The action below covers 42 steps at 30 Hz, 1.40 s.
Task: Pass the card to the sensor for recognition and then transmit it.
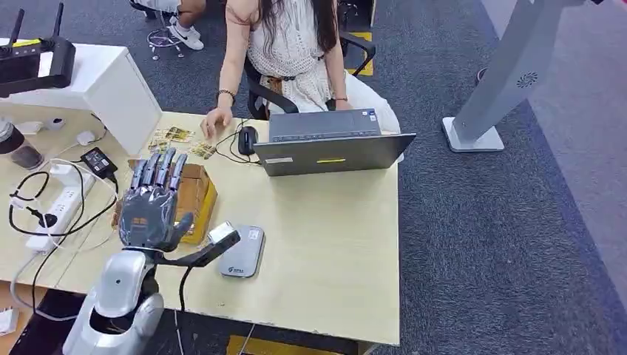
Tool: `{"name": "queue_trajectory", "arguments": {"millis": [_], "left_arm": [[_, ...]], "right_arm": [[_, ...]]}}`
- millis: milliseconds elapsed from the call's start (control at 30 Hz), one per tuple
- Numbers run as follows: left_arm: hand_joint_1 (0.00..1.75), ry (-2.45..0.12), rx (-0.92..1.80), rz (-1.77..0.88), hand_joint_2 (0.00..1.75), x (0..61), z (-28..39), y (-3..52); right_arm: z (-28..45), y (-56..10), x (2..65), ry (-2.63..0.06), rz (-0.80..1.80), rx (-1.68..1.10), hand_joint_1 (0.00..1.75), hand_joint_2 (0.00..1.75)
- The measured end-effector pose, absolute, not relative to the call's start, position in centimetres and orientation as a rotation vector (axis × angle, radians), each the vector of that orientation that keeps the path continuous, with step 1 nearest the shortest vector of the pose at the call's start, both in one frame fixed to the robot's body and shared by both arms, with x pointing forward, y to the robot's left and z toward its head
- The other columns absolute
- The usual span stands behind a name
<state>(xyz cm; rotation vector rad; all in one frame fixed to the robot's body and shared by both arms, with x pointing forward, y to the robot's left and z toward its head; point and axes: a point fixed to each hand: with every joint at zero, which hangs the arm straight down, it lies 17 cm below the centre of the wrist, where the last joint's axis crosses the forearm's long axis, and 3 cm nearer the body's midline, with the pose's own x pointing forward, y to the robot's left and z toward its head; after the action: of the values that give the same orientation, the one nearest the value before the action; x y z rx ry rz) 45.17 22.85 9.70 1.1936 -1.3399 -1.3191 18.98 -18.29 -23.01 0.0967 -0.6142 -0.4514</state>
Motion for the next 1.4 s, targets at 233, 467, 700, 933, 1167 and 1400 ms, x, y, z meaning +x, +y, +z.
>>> {"name": "queue_trajectory", "arguments": {"millis": [233,467,700,933,1167,1400], "left_arm": [[0.00,-1.230,1.122,-1.342,1.75,42.3,5.3,23.9],[0.00,-1.130,1.144,-1.303,1.75,41.8,4.2,26.1],[0.00,-1.055,1.177,-1.247,1.75,41.9,3.4,29.2],[0.00,-1.016,1.170,-1.225,1.75,41.8,2.5,30.5],[0.00,-1.014,1.173,-1.220,1.75,42.2,2.2,30.3],[0.00,-1.047,1.181,-1.212,1.75,42.6,2.6,29.6]], "right_arm": [[-23.1,-18.5,18.7,-0.611,-0.450,0.092,0.00,1.75],[-23.2,-18.5,18.6,-0.607,-0.441,0.091,0.00,1.75],[-23.3,-18.3,18.5,-0.596,-0.420,0.095,0.00,1.75],[-23.3,-18.2,18.5,-0.596,-0.411,0.096,0.00,1.75],[-23.3,-18.1,18.5,-0.595,-0.401,0.097,0.00,1.75],[-23.3,-18.1,18.5,-0.592,-0.395,0.099,0.00,1.75]]}}
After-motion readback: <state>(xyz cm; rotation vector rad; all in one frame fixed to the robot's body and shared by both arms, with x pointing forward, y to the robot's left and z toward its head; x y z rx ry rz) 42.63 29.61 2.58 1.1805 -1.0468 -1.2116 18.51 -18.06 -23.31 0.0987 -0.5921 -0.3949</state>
